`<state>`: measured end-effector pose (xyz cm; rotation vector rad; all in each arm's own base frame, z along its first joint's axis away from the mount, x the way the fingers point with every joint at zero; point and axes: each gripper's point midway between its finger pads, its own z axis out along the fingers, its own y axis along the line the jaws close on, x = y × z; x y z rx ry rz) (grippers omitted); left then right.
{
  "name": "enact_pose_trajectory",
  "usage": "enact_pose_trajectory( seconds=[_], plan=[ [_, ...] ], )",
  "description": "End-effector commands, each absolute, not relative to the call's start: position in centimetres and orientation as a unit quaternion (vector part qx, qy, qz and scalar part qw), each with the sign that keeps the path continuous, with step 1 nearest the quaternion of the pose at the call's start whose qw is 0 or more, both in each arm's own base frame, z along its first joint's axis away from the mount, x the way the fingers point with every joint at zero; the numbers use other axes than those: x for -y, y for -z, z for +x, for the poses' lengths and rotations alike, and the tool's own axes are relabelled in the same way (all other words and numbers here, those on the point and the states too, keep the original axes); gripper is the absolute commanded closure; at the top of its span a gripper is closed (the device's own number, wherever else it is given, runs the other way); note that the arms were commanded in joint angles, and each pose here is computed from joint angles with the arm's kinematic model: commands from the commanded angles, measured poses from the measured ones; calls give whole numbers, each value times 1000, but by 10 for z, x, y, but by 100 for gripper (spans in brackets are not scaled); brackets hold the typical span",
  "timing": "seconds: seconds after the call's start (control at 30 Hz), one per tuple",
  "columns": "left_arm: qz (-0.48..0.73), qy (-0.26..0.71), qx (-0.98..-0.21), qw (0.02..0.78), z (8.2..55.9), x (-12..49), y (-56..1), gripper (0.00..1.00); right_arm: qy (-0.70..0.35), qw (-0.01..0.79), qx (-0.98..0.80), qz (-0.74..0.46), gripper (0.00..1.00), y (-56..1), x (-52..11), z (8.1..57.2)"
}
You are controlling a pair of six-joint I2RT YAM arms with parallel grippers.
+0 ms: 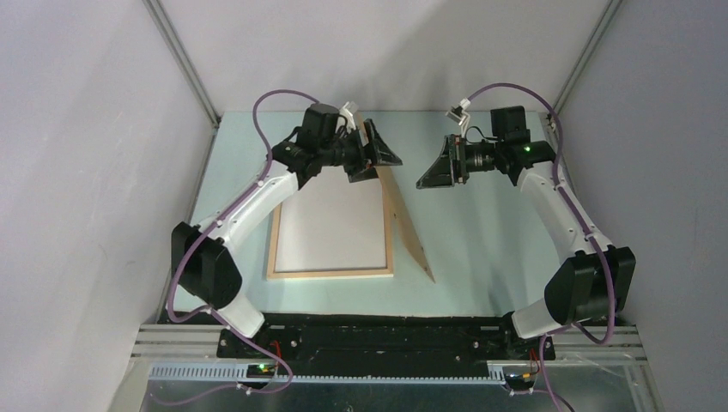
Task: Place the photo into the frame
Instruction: Turn over the photo frame item at the center of the board.
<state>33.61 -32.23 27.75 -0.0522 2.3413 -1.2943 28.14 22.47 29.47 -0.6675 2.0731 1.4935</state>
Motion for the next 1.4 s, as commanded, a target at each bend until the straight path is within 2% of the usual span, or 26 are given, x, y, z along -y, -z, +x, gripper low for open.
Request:
enact_pose_trajectory(
  seconds=[0.0, 0.27, 0.47, 0.7, 0.77, 0.87, 0.97, 1.37],
  plan=[
    [-19, 454, -846, 279, 339, 297, -288, 22, -537, 267, -765, -233, 17, -290, -208, 294],
    [-24, 421, -856, 299, 336, 270, -269, 40, -524, 269, -783, -199, 18, -275, -182, 308],
    [-24, 406, -860, 308, 337, 259, -261, 61, -519, 266, -790, -189, 18, -262, -173, 312],
    [-22, 393, -864, 313, 343, 253, -254, 75, -515, 257, -798, -181, 19, -248, -168, 313],
    [-21, 391, -866, 312, 345, 252, -251, 81, -513, 254, -800, -179, 19, -242, -167, 314],
    [-18, 387, -868, 312, 349, 250, -247, 96, -509, 249, -805, -177, 19, -231, -165, 314],
    [-4, 387, -869, 308, 351, 250, -242, 100, -505, 248, -809, -172, 19, -222, -161, 316],
    [71, 454, -837, 298, 343, 247, -251, 100, -500, 251, -819, -131, 20, -186, -145, 325]
  ],
)
